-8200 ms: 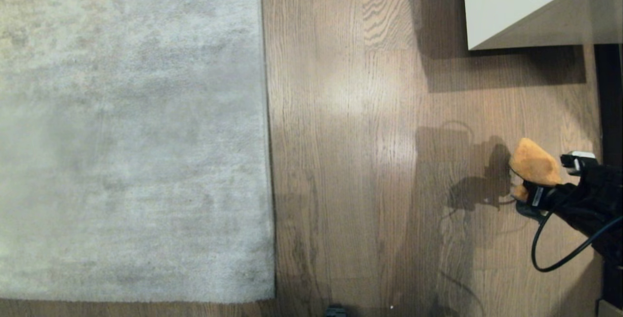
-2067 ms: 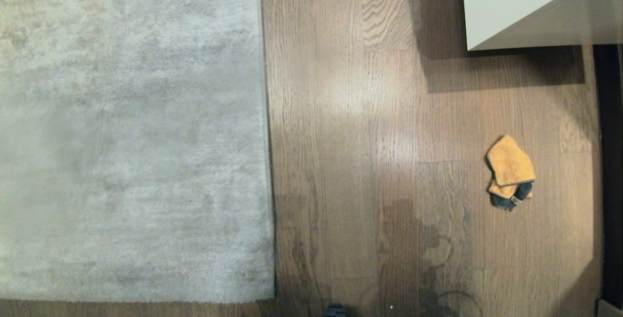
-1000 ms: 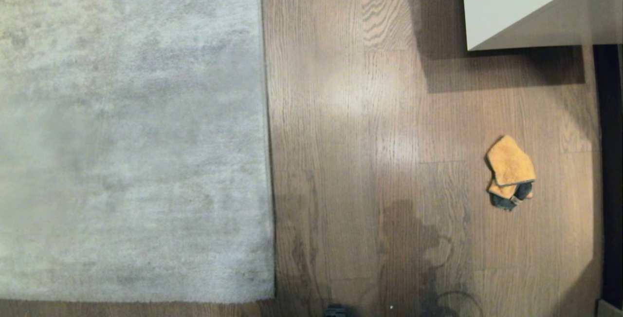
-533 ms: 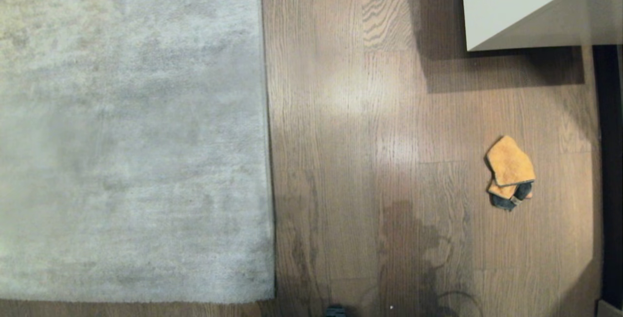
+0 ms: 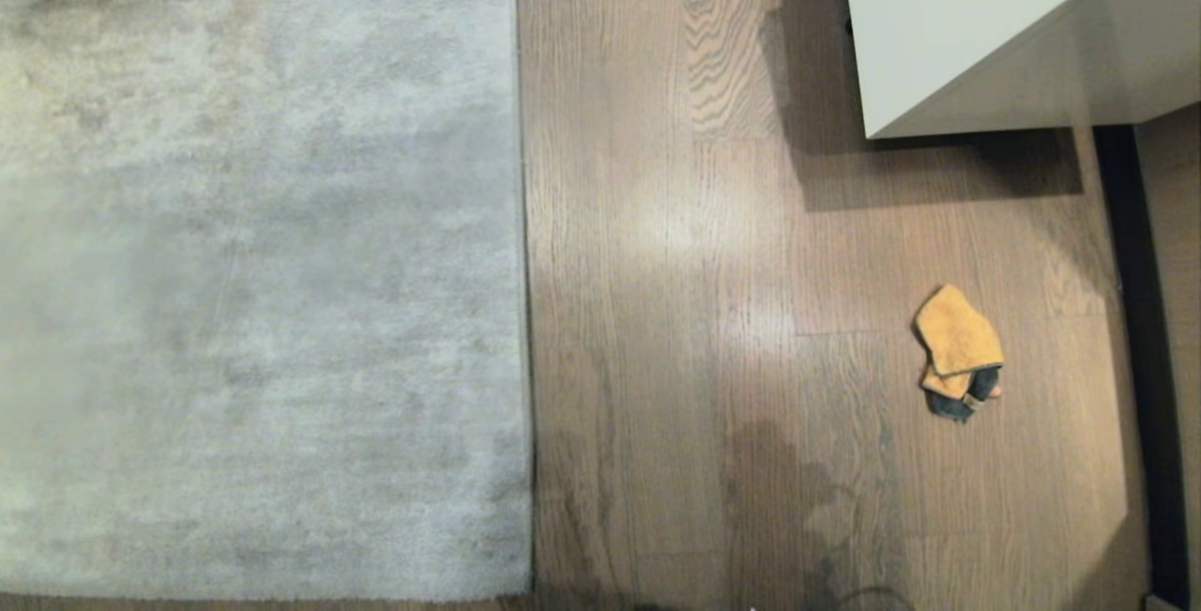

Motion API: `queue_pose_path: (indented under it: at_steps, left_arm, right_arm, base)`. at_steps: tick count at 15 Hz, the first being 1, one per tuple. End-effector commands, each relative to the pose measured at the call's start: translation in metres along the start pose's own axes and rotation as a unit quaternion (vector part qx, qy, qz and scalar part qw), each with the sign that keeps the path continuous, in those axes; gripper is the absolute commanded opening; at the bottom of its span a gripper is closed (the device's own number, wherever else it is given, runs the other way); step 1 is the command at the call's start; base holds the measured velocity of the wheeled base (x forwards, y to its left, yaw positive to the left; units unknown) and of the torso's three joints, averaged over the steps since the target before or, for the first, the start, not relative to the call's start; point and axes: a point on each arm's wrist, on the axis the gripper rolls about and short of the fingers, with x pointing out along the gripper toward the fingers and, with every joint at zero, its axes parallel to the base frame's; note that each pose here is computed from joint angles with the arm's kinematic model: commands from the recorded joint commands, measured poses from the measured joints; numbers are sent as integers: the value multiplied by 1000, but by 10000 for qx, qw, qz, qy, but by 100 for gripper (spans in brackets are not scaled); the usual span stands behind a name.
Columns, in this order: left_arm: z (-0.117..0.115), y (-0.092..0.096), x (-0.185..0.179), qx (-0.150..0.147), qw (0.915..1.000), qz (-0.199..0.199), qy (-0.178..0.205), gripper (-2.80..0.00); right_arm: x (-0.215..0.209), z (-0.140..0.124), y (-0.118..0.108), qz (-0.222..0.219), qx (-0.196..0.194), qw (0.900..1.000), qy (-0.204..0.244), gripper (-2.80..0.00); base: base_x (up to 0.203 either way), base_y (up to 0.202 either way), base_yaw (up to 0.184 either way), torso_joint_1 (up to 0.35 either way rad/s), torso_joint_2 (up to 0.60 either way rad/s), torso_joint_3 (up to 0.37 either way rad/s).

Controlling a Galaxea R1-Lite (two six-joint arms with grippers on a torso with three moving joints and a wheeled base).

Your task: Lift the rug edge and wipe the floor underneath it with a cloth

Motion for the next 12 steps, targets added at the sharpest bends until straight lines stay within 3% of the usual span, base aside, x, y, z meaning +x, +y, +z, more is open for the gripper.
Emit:
queue_pose_path:
  at_steps: [1, 12]
  left_arm:
    - [0, 0, 0, 2, 10000, 2, -3, -280]
    - [0, 0, 0, 2, 10000, 2, -3, -280]
  right_arm:
    - [0, 0, 0, 9, -4, 10000, 16, -280]
    - [0, 0, 0, 8, -5, 10000, 9, -280]
  base:
    - [0, 0, 0, 2, 7, 198]
    - [0, 0, 0, 0, 4, 204]
